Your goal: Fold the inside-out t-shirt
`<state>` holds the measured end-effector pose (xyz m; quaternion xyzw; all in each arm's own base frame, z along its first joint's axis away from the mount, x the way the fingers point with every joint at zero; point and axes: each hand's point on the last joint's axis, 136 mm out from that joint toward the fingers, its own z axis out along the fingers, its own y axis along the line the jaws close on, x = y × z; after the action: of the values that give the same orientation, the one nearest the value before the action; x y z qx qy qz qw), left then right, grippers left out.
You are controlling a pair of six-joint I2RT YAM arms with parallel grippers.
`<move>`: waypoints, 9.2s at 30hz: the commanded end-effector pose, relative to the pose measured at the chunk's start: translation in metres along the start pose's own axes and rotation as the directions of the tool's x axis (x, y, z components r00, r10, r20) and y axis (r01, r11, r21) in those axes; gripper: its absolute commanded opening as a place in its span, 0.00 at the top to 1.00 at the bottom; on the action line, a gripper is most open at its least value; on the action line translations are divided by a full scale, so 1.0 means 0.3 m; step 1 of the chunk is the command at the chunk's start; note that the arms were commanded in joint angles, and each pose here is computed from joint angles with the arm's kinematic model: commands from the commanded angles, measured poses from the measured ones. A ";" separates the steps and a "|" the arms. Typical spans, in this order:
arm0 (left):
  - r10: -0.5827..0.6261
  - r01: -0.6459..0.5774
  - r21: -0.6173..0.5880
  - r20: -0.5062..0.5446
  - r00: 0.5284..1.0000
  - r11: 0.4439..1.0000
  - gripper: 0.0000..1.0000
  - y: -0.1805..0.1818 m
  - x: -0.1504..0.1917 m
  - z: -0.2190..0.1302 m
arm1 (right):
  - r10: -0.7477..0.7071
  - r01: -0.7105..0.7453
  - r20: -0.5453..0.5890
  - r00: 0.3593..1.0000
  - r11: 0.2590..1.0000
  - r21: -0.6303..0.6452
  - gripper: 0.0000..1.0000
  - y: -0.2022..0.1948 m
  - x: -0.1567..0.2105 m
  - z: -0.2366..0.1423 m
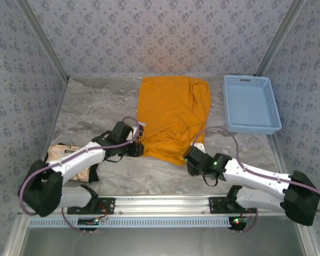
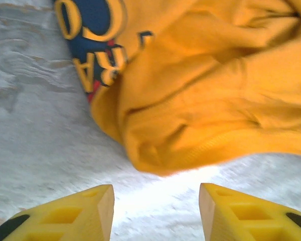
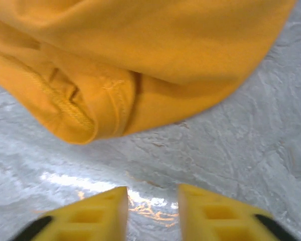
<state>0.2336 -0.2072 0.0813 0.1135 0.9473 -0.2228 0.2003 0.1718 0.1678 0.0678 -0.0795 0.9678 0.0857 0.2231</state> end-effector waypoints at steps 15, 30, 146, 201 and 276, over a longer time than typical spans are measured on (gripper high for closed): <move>0.301 -0.307 0.228 0.061 0.952 0.924 0.47 -0.311 -0.383 0.219 | 0.103 -0.102 0.036 0.994 0.995 -0.009 0.85 0.002 -0.457 0.165; 0.327 -0.300 0.202 -0.117 0.938 0.932 0.89 -0.288 -0.278 0.382 | 0.154 -0.156 -0.041 0.987 0.987 -0.043 0.87 -0.093 -0.294 0.014; 0.054 -0.006 0.279 -0.165 0.985 0.960 0.56 -0.232 -0.157 0.210 | 0.013 -0.017 -0.018 1.000 0.971 -0.239 0.61 0.091 -0.299 0.134; -0.051 0.110 0.322 -0.185 0.981 0.940 0.56 -0.166 -0.154 0.152 | -0.408 0.352 0.040 0.912 0.731 -0.585 0.50 0.430 -0.201 -0.110; -0.005 -0.013 0.209 0.089 0.996 0.978 0.86 -0.103 -0.011 -0.114 | -0.410 0.456 0.221 0.885 0.859 -0.232 0.96 0.490 -0.471 -0.029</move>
<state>0.2068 -0.2289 0.1176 0.1142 0.9028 -0.3655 0.1956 0.2552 0.3187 0.1406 -0.3145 0.8926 0.1532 0.2845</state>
